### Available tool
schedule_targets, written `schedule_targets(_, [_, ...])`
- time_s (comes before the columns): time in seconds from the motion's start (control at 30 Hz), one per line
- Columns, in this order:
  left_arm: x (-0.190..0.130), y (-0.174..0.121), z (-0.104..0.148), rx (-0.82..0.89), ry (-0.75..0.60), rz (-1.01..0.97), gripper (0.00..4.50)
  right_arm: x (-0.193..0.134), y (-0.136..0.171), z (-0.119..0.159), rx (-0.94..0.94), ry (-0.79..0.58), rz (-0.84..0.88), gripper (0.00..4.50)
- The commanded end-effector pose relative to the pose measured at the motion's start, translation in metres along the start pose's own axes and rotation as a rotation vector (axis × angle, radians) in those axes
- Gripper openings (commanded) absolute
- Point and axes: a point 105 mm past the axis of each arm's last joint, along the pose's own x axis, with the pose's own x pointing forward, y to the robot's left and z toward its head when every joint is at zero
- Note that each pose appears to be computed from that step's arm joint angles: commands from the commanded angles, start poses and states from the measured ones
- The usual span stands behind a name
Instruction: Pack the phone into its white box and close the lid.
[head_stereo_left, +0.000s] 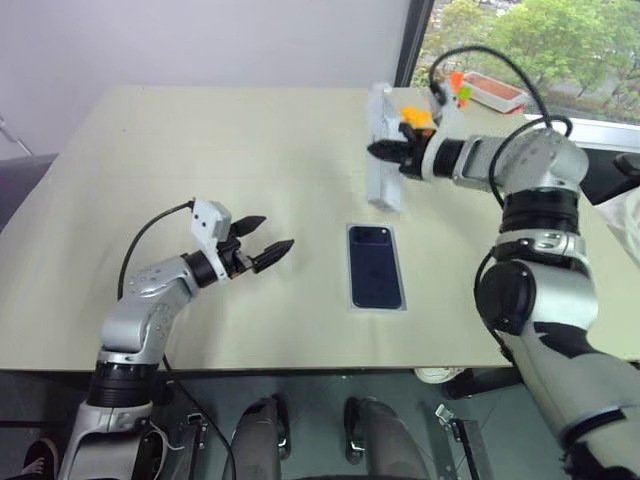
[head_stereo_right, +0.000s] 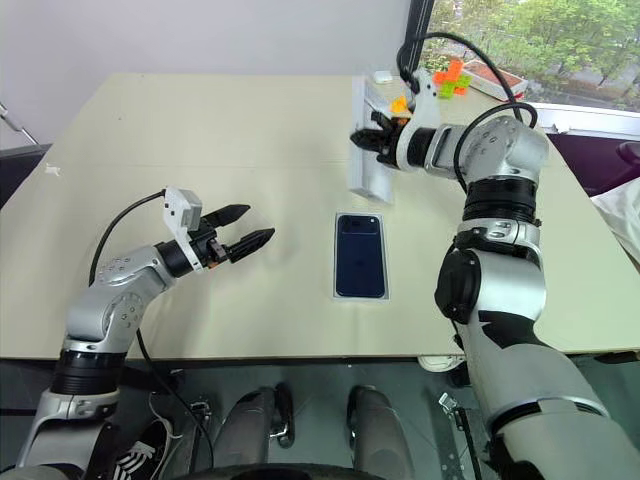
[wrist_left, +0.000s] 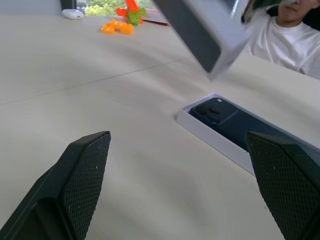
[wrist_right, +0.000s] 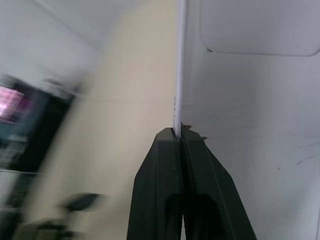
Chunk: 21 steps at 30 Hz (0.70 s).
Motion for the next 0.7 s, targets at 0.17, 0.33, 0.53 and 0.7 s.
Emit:
schedule_targets(0.17, [-0.006,0.011,0.019,-0.009,-0.052,0.042,4.50,-0.011,0.051,-0.010,0.337,-0.001,0.398,0.03])
schedule_targets(0.33, [-0.010,0.012,0.026,-0.017,-0.088,0.046,4.50,-0.005,0.050,-0.043,0.416,0.005,0.456,0.03])
schedule_targets(0.53, [-0.015,0.009,0.031,-0.035,-0.112,0.024,4.50,-0.005,0.044,-0.083,0.459,0.051,0.446,0.03])
schedule_targets(0.7, [-0.018,0.005,0.029,-0.044,-0.101,0.011,4.50,-0.010,0.034,-0.101,0.470,0.072,0.397,0.03])
